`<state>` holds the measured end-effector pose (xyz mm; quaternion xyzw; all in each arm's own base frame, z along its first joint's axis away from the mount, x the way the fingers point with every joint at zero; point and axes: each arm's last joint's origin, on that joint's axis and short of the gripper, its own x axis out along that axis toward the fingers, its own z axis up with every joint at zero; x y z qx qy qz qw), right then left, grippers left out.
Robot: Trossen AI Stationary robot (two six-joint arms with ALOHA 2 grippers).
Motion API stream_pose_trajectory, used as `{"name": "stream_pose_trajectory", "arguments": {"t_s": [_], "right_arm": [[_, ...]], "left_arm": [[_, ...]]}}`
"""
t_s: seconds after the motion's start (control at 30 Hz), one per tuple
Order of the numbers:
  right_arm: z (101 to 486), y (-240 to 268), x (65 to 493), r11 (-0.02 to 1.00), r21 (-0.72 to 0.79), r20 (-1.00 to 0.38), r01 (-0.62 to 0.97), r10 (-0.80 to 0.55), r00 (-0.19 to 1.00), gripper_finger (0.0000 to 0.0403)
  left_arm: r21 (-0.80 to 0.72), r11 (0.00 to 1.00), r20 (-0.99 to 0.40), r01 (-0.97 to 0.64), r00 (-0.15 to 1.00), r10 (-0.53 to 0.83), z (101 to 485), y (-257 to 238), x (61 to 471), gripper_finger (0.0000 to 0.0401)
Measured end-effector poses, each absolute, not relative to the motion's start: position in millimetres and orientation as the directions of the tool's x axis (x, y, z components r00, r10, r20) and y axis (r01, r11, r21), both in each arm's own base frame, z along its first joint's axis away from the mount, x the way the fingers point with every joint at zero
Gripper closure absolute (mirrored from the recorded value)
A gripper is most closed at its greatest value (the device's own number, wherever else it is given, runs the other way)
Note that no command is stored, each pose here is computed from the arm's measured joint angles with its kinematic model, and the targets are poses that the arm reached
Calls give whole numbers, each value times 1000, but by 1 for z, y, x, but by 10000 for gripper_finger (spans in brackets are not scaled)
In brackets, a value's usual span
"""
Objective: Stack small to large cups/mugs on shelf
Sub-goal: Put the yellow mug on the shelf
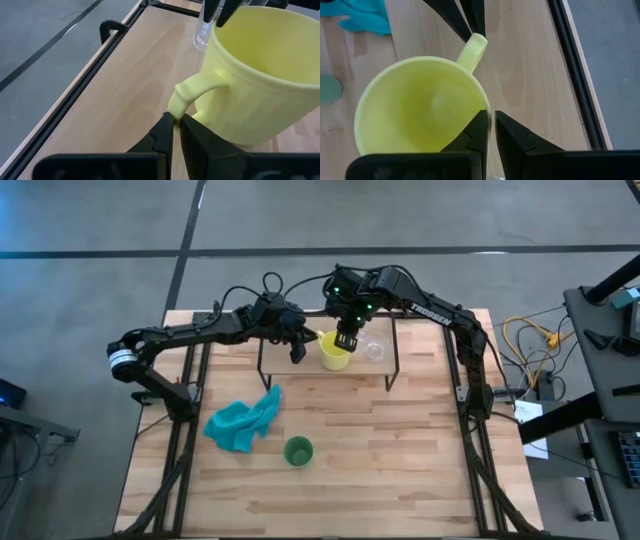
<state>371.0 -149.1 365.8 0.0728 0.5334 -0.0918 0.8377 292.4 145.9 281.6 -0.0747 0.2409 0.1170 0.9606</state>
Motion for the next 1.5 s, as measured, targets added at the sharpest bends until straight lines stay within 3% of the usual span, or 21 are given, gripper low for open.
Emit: {"name": "stream_pose_trajectory", "arguments": {"t_s": [0.9,1.1,1.27,1.5], "right_arm": [[366,-146,374,978,65,-896,199,-31,444,361],[367,-146,374,978,57,-896,199,-38,443,325],[367,-146,374,978,57,-895,200,-39,444,319],[367,-146,373,978,56,-895,199,-39,445,319]], "left_arm": [[-97,963,-494,-250,852,171,280,145,292,387],[-95,965,-481,-246,859,172,284,146,293,344],[-94,965,-479,-246,861,173,285,146,293,303],[-94,965,-482,-247,859,172,286,145,292,292]]}}
